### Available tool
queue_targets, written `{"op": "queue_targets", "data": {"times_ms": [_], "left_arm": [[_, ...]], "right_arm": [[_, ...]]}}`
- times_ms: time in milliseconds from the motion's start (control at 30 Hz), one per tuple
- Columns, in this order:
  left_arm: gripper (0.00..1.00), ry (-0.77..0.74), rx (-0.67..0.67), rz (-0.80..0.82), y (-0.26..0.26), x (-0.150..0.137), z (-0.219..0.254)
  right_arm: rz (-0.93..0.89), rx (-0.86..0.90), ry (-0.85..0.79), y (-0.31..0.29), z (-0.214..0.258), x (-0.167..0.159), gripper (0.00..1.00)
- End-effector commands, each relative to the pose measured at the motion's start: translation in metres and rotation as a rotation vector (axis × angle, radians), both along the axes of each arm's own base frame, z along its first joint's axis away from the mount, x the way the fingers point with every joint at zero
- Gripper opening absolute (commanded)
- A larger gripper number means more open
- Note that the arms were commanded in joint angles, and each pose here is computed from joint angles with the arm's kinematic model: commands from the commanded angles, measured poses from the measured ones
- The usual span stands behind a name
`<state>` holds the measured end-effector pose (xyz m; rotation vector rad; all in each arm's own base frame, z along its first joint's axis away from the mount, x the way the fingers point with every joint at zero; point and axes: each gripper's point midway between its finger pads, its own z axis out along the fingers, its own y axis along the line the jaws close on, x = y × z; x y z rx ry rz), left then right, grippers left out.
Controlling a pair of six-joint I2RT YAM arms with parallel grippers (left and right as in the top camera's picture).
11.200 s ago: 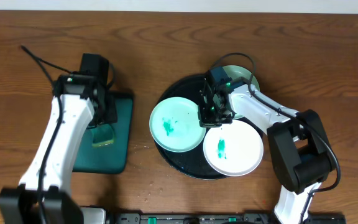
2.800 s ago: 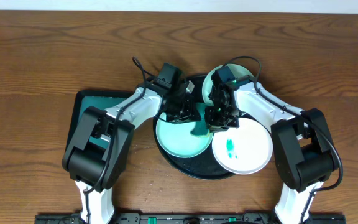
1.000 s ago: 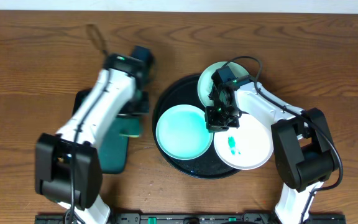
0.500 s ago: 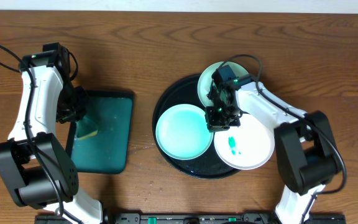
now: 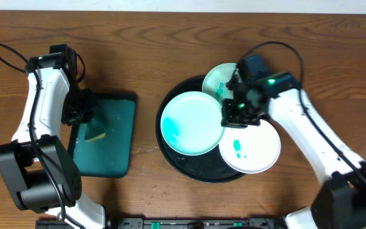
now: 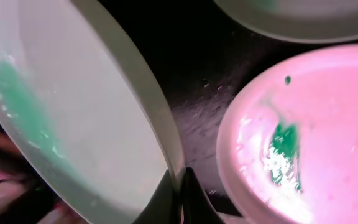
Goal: Clean dirty plates on tray and stack at the side
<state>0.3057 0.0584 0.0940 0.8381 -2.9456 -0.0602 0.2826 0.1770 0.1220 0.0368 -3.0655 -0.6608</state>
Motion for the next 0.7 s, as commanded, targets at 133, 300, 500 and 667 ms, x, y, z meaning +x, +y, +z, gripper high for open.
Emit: {"op": "queue_targets", "data": {"times_ms": [133, 300, 500, 667], "left_arm": [[0.07, 0.002, -0.004, -0.010, -0.001, -0.003, 0.001], [0.07, -0.032, 0.001, -0.025, 0.000, 0.005, 0.000], [0.07, -0.056, 0.001, -0.055, 0.001, 0.011, -0.006], [0.07, -0.068, -0.057, -0.065, -0.010, 0.008, -0.030]], "right_arm": [[0.033, 0.430, 0.082, 0.031, 0.064, -0.018, 0.01], [0.036, 0.396, 0.069, 0.027, 0.059, -0.016, 0.02], [0.034, 0.377, 0.051, 0.025, 0.057, -0.013, 0.01], [0.029, 0.345, 0.041, 0.021, 0.053, -0.011, 0.02]]}}
